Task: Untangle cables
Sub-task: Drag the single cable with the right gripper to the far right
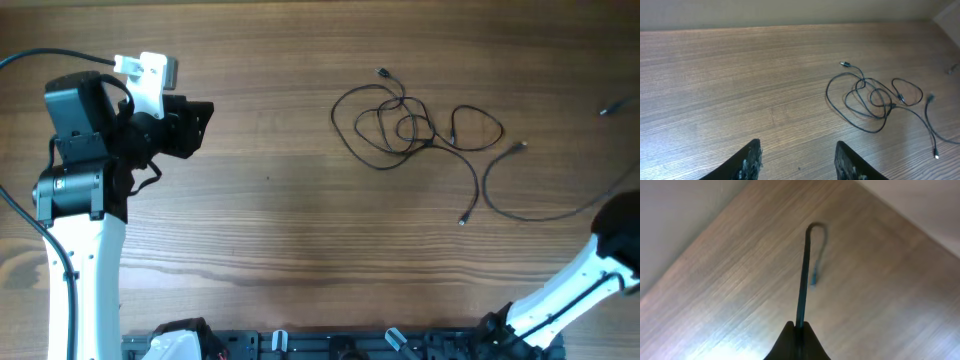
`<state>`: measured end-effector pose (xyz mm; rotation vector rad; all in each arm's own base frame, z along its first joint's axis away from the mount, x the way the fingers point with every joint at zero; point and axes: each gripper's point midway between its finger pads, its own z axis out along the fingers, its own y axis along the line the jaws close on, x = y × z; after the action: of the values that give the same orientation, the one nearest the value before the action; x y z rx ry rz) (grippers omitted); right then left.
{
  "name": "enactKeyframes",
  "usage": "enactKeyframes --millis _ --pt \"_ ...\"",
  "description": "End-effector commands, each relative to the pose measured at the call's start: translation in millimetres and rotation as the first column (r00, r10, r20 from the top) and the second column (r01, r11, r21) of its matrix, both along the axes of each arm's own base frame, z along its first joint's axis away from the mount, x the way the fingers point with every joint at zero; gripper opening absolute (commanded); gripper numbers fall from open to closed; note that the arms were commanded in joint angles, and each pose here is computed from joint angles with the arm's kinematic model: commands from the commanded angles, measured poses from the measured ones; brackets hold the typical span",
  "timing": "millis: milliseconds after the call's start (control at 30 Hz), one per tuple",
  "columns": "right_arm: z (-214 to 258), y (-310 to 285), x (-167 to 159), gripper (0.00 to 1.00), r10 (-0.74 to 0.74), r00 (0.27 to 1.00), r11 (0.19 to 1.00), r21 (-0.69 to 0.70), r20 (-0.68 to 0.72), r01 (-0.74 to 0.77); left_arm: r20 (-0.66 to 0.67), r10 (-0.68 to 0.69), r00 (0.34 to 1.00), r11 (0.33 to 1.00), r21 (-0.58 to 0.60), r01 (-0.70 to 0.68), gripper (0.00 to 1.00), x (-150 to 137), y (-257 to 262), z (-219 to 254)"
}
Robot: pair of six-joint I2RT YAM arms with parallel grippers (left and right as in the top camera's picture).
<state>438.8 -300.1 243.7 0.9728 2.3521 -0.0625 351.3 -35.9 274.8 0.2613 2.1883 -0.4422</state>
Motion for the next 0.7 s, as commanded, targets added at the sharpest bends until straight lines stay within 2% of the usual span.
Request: enactKeyframes --millis 0,133,233,433,667 --pt "-25 27 34 0.04 0.173 0.985 0.984 0.039 0.014 -0.173 0.015 -0.021 1.000 1.000 -0.020 0.022 0.49 -3 -6 9" --pt "-57 50 55 0.04 0.293 0.956 0.954 0.070 -0.013 -0.292 0.013 -0.037 0.999 0.999 -0.020 0.037 0.49 -4 -12 9" --pt "-84 61 64 0.05 0.329 0.943 0.942 0.092 -0.056 -0.323 0.013 -0.040 0.999 0.999 -0.020 0.040 0.48 -4 -13 9" --pt "-124 44 57 0.05 0.160 0.968 0.986 0.068 -0.194 -0.149 -0.007 -0.038 0.999 0.999 -0.025 0.038 0.49 -7 -13 5" --pt "-123 3 30 0.05 -0.044 0.961 0.998 -0.044 -0.273 0.033 -0.011 -0.038 0.999 0.999 -0.026 0.038 0.49 -7 -13 5"
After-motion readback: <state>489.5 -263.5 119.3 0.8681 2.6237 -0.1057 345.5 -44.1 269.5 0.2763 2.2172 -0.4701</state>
